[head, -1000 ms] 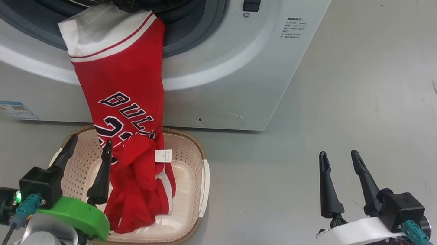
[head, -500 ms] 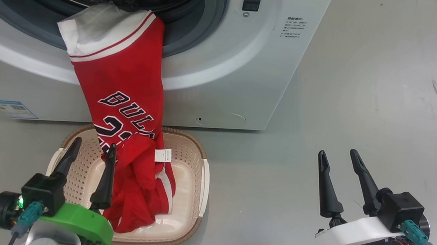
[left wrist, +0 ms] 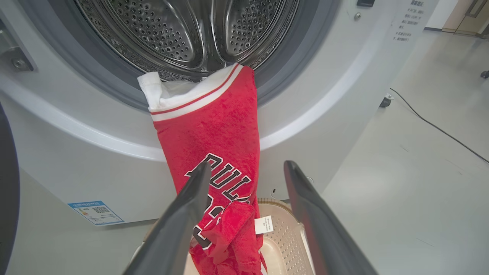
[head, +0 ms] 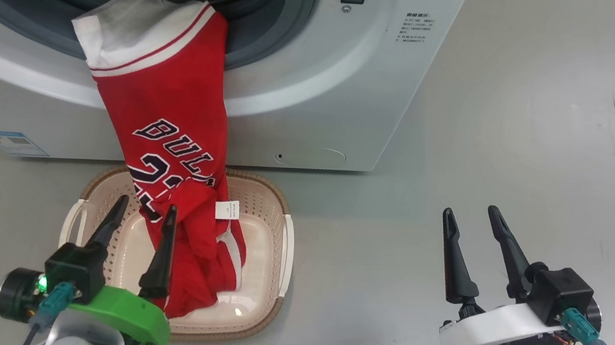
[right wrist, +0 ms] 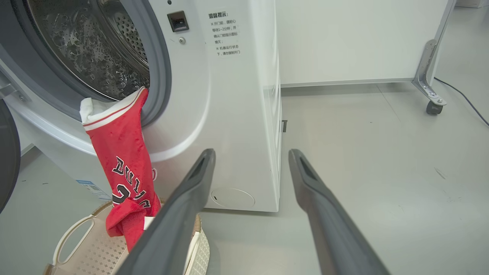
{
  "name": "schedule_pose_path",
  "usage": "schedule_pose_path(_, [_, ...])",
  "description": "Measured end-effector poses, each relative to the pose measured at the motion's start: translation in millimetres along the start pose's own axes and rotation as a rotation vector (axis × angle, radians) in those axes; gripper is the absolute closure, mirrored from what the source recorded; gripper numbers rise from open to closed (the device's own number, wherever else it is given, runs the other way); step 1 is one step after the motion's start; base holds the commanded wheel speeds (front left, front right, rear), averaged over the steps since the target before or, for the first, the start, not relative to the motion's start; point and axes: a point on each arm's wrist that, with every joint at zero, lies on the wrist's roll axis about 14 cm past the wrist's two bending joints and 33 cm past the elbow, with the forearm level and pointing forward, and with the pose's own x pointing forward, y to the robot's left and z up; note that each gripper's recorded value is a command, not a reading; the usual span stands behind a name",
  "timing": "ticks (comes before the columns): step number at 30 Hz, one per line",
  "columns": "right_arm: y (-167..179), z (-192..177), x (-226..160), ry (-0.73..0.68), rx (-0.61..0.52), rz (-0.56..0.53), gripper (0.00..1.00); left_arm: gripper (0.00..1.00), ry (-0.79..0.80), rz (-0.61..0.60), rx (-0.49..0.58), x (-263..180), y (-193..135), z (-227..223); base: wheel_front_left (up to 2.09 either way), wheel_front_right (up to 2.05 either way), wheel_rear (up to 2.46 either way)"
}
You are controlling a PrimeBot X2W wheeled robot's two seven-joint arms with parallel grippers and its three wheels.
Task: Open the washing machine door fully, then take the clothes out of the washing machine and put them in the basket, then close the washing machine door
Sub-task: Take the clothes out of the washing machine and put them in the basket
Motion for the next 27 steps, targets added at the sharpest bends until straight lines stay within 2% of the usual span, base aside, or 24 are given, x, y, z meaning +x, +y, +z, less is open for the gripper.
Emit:
schedule_pose_path(13, [-3.4, -14.7, 13.0, 0.036, 0.01, 0.006, 0.0, 0.0, 0.14, -0.127, 0.012, 33.7, -35.9, -27.9, 0.0, 0.0, 0.0])
schedule_pose_path(27, [-22.3, -22.3, 24.9, 0.052, 0.013, -0.026, 0.0, 0.0, 0.295, -0.148, 0.061, 92.7, -38.9, -62.4, 0.0, 0.0, 0.0])
